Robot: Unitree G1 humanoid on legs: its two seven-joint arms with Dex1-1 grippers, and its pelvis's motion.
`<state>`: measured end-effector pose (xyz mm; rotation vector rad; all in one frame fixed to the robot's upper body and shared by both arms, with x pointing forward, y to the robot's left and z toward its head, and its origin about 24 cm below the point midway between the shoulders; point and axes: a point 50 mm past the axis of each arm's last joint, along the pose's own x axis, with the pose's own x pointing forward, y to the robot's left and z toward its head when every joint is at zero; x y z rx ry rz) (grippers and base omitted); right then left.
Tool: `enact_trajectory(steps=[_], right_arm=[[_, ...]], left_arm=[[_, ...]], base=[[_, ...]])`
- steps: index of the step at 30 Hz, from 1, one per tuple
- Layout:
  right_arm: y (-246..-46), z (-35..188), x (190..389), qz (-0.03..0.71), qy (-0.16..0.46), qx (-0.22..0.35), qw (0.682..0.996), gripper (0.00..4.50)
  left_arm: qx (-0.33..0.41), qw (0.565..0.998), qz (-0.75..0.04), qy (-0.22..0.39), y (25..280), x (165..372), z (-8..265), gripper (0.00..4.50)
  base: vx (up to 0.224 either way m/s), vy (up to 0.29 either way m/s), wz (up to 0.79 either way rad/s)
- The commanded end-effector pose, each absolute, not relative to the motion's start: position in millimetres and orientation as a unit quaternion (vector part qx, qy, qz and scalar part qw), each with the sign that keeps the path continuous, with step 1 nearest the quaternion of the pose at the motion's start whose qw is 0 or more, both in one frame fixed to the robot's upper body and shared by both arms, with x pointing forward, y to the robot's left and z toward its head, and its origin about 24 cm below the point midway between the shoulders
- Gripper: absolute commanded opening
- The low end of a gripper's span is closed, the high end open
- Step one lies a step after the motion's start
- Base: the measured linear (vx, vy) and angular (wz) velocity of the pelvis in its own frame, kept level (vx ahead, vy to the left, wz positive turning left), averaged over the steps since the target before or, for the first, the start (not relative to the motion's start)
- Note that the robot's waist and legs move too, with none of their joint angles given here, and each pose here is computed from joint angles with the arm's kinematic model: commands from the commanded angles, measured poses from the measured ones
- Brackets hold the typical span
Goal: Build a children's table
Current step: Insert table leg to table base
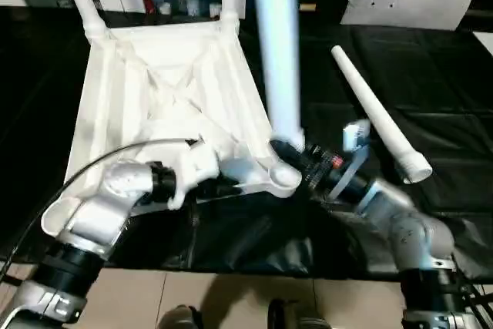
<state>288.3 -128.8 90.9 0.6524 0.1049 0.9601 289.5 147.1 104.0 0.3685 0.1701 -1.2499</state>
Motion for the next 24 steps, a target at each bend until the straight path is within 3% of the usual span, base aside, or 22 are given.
enact_trajectory(steps=[1,5,7,9,11,13,21,24], right_arm=[[-130.4,99,288.9,0.455,0.036,0.311,0.834,3.30],[-131.3,104,286.7,0.464,0.029,0.331,0.821,3.30],[-131.9,108,283.7,0.477,0.025,0.345,0.808,3.30],[-131.8,110,281.0,0.489,0.025,0.348,0.800,3.30],[-131.5,110,280.1,0.493,0.026,0.346,0.798,3.30],[-127.5,112,272.8,0.524,0.033,0.346,0.778,3.30],[-122.6,110,268.8,0.540,0.052,0.326,0.775,3.30],[-122.3,109,267.7,0.543,0.056,0.322,0.774,3.30]], left_arm=[[0.159,0.789,-0.590,0.071,147,289,110,0.91],[0.056,0.811,-0.582,0.026,152,296,128,1.27],[-0.030,0.817,-0.575,-0.013,150,302,145,1.40],[-0.094,0.810,-0.578,-0.044,148,304,157,1.59],[-0.109,0.805,-0.580,-0.050,147,305,160,1.79],[-0.157,0.781,-0.599,-0.073,136,307,173,1.94],[-0.174,0.746,-0.639,-0.060,114,306,177,2.72],[-0.165,0.753,-0.634,-0.055,110,307,175,2.93]], base=[[0.000,0.000,0.00],[0.000,0.000,0.00],[0.000,0.000,0.00],[0.000,0.000,0.00],[0.000,0.000,0.00],[0.000,0.000,0.00],[0.000,0.000,0.00],[0.000,0.000,0.00]])
